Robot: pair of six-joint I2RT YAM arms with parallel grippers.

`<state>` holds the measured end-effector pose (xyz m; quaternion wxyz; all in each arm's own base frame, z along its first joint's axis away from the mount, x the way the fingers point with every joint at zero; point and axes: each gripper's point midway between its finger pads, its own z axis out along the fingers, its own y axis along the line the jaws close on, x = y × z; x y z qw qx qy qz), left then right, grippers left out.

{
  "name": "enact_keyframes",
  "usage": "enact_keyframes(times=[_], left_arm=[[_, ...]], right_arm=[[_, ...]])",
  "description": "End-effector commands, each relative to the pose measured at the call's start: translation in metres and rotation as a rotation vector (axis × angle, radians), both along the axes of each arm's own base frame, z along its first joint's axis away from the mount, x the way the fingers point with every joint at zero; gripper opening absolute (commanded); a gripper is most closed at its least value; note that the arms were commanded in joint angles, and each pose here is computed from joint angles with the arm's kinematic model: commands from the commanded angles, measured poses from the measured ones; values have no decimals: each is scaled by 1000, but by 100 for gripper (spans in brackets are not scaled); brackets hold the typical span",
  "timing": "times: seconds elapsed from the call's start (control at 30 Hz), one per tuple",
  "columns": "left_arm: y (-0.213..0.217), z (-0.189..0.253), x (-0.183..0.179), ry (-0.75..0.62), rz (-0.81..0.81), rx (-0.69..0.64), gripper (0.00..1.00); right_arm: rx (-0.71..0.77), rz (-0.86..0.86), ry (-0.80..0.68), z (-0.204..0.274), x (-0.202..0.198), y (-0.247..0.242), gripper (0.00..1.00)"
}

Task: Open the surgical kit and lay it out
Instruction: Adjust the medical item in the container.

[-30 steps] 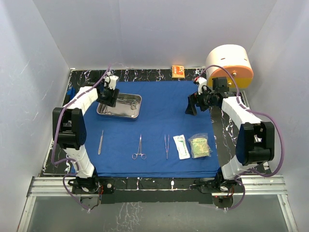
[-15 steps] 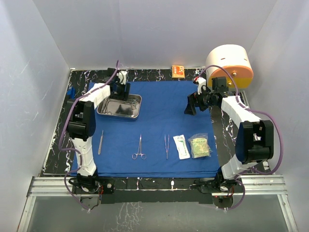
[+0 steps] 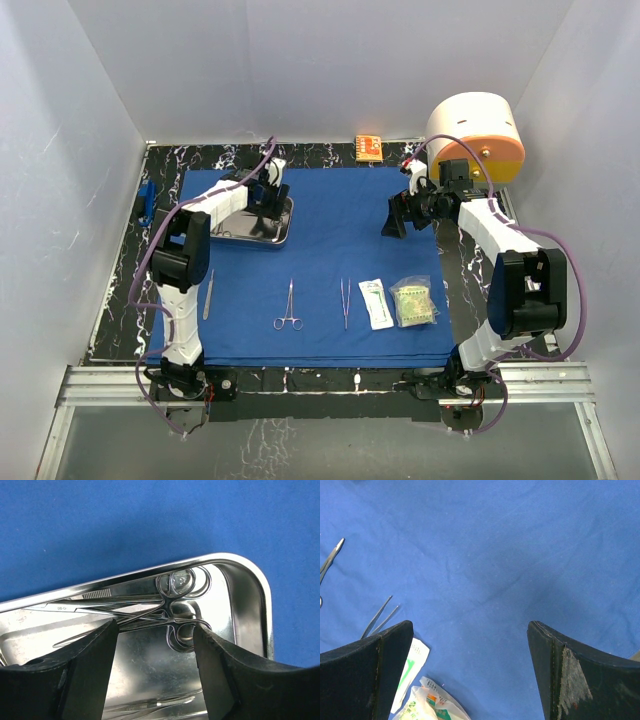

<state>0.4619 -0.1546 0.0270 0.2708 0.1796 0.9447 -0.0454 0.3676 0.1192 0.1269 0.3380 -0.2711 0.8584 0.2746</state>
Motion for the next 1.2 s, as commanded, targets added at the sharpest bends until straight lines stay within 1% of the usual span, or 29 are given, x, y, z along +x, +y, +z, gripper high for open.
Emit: enact_keyframes(times=[0.0, 0.17, 0.53, 0.63, 0.77, 1.0, 1.17], left_arm=[[8, 6, -7, -15, 4, 49, 61], [13, 5, -10, -3, 5, 80, 59], [33, 7, -42, 39, -17, 150, 57], [38, 12, -45, 39, -30, 165, 56], [49, 11, -49, 71, -31, 181, 55], [61, 27, -45, 57, -22, 153, 54], [63, 46, -34, 26, -11, 135, 53]], right_arm=[[25, 4, -73, 20, 8, 2, 98], [23, 2, -81, 22, 7, 2, 98], [24, -4, -100, 26, 5, 1, 98], [25, -5, -102, 27, 5, 1, 98], [26, -5, -107, 28, 4, 1, 98], [24, -12, -113, 28, 4, 0, 98], [26, -11, -111, 28, 4, 1, 98]])
